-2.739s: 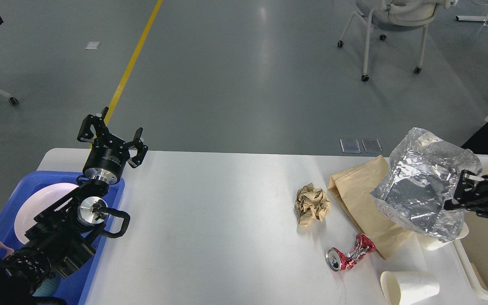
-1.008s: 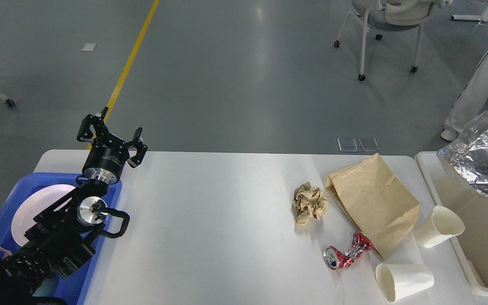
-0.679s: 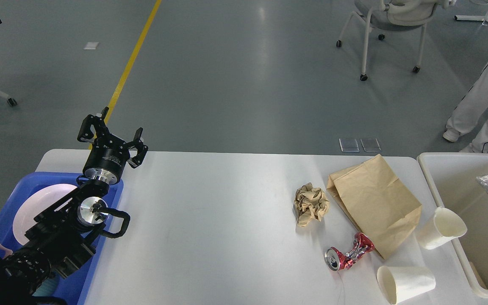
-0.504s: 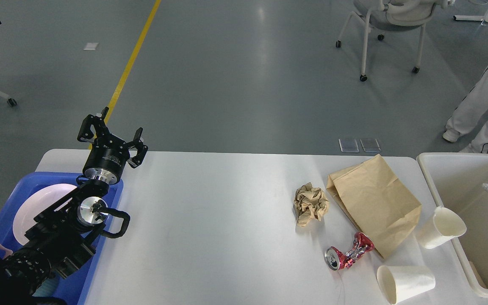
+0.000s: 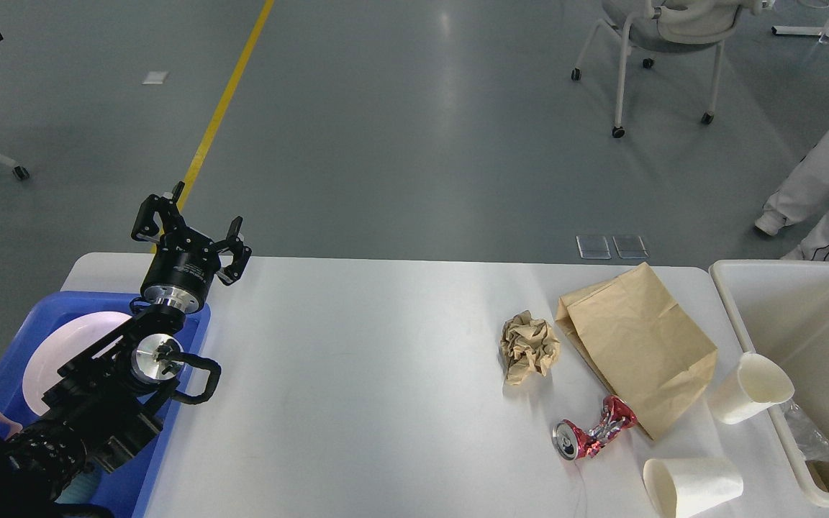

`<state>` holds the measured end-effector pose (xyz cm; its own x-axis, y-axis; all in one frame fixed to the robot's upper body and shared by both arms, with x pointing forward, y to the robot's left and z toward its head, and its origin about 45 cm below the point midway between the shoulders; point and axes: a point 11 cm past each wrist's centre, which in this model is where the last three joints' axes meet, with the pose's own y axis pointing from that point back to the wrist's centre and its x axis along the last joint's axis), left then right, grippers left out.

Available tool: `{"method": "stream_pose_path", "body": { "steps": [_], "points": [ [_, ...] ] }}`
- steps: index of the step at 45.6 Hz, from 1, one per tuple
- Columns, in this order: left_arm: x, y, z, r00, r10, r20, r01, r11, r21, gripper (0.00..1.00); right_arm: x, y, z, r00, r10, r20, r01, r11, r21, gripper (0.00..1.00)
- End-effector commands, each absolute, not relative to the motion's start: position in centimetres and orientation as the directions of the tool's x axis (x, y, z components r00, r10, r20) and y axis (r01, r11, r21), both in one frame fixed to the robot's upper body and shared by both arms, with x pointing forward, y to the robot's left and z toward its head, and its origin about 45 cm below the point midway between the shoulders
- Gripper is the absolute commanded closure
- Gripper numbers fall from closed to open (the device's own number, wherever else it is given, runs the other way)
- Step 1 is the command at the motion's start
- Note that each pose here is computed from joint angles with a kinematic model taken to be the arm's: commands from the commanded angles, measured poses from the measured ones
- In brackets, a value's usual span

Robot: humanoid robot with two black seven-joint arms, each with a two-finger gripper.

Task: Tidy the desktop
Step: 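Move the right gripper back over the brown paper bag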

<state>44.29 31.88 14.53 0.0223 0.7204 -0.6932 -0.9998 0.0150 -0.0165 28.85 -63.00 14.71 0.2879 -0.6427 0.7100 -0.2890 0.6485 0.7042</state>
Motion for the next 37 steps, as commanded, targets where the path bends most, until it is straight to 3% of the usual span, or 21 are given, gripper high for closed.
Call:
{"method": "stream_pose_path", "body": {
  "steps": [1, 9, 16, 24, 31, 37],
  "points": [
    [44.3, 31.9, 14.5, 0.022, 0.721, -0.693, -1.0, 0.015, -0.016, 0.02, 28.9, -62.9, 14.7, 0.287, -0.651, 0.702, -0.287, 0.641, 0.712, 0.0],
    [44.3, 31.9, 14.5, 0.022, 0.721, -0.693, -1.0, 0.015, -0.016, 0.02, 32.7, -62.2, 18.5, 0.23, -0.656, 0.719, -0.373, 0.622, 0.688, 0.0],
    [44.3, 31.9, 14.5, 0.022, 0.721, -0.693, -1.0, 0.015, -0.016, 0.02, 37.6, -58.6, 23.3, 0.22, -0.709, 0.67, -0.49, 0.513, 0.704, 0.0],
    [44.3, 31.9, 14.5, 0.023, 0.721, -0.692, -1.0, 0.016, -0.016, 0.02, 42.1, -51.0, 27.8, 0.362, -0.729, 0.581, -0.584, 0.308, 0.751, 0.0],
    [44.3, 31.9, 14.5, 0.022, 0.721, -0.693, -1.0, 0.015, -0.016, 0.02, 42.2, -43.7, 30.3, 0.601, -0.641, 0.477, -0.538, 0.116, 0.835, 0.0],
    [44.3, 31.9, 14.5, 0.022, 0.721, -0.693, -1.0, 0.015, -0.016, 0.02, 39.5, -35.5, 32.3, 0.832, -0.485, 0.272, -0.375, -0.128, 0.918, 0.0]
  ]
}}
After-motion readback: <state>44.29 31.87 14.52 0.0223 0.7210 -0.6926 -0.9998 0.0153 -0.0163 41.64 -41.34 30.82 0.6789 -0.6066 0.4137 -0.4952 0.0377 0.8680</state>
